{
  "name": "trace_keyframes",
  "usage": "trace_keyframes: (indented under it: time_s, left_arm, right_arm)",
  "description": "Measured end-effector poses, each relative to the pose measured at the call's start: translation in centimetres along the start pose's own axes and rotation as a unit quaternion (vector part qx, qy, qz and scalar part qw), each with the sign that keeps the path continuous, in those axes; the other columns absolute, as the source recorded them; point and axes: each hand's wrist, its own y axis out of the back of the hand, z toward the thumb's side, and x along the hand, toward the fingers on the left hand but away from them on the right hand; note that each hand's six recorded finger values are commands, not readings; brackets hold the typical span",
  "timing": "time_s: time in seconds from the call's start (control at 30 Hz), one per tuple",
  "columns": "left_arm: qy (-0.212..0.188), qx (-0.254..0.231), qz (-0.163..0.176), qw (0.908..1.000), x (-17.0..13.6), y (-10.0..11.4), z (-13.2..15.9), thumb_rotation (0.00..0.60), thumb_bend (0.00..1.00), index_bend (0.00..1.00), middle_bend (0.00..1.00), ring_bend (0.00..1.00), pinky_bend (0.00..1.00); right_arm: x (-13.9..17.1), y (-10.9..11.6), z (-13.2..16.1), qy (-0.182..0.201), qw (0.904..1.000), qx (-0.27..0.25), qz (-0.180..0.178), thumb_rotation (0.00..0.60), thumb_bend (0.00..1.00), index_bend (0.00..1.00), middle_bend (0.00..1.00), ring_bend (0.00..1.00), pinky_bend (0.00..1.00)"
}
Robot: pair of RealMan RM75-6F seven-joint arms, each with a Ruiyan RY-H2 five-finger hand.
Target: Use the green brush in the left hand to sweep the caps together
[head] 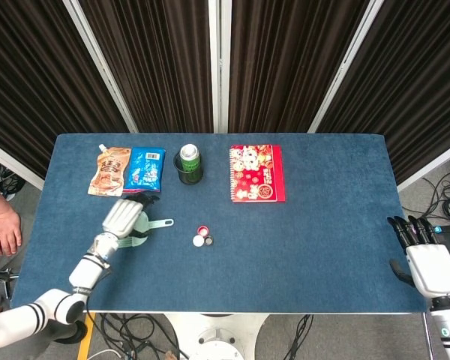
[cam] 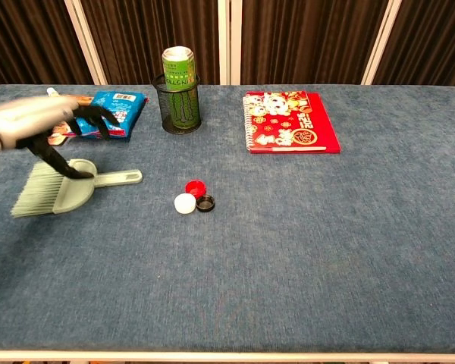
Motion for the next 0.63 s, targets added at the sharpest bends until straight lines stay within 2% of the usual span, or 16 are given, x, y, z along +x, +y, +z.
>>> trace_keyframes:
  time_s: [0.13,0.27,0.37,0.47,0.63]
  left_arm:
    - [0.05,-0.036,0.057,0.9965,-1.9,2.9,-3.5,0.6,0.16,0.21,0.26,0.18,0.28]
    - [0.129,-0.042,0.112,0.9844,-6.1,5.3,-8.5,0.6,0.16,0.23,0.26,0.18,0.27]
    - [0.18,-0.036,0.139,0.9731,-9.8,6.2,-11.0,0.6,0.15,0.23,0.26,0.18,0.27]
    - [0.218,-0.034,0.155,0.9628,-13.7,6.2,-12.2,0.6,0.15,0.23,0.26,0.18,0.27]
    - [0.253,-0.03,0.174,0.9513,-19.1,5.7,-11.9,0.6,0.15,0.25,0.26,0.18,0.25]
  right_arm:
    - [-0.2,-0.5,-0.6,-0.008,0.9998,-0.002,0.016,0.6,0.27,0.0,0.1,0.0,0.0]
    - [-0.6,-0.3,-0.8,-0.004,0.9998,-0.019,0.002,0.6,0.27,0.0,0.13,0.0,0.01]
    - [-0.6,-0.1,-0.9,-0.003,0.9995,-0.027,-0.016,0.6,0.27,0.0,0.14,0.0,0.01]
    - [-0.2,-0.1,-0.9,-0.011,0.9987,-0.041,-0.029,0.6,0.27,0.0,0.13,0.0,0.01]
    - [1.1,-0.4,-0.4,-0.019,0.9976,-0.054,-0.039,0.6,0.27,0.0,0.13,0.0,0.01]
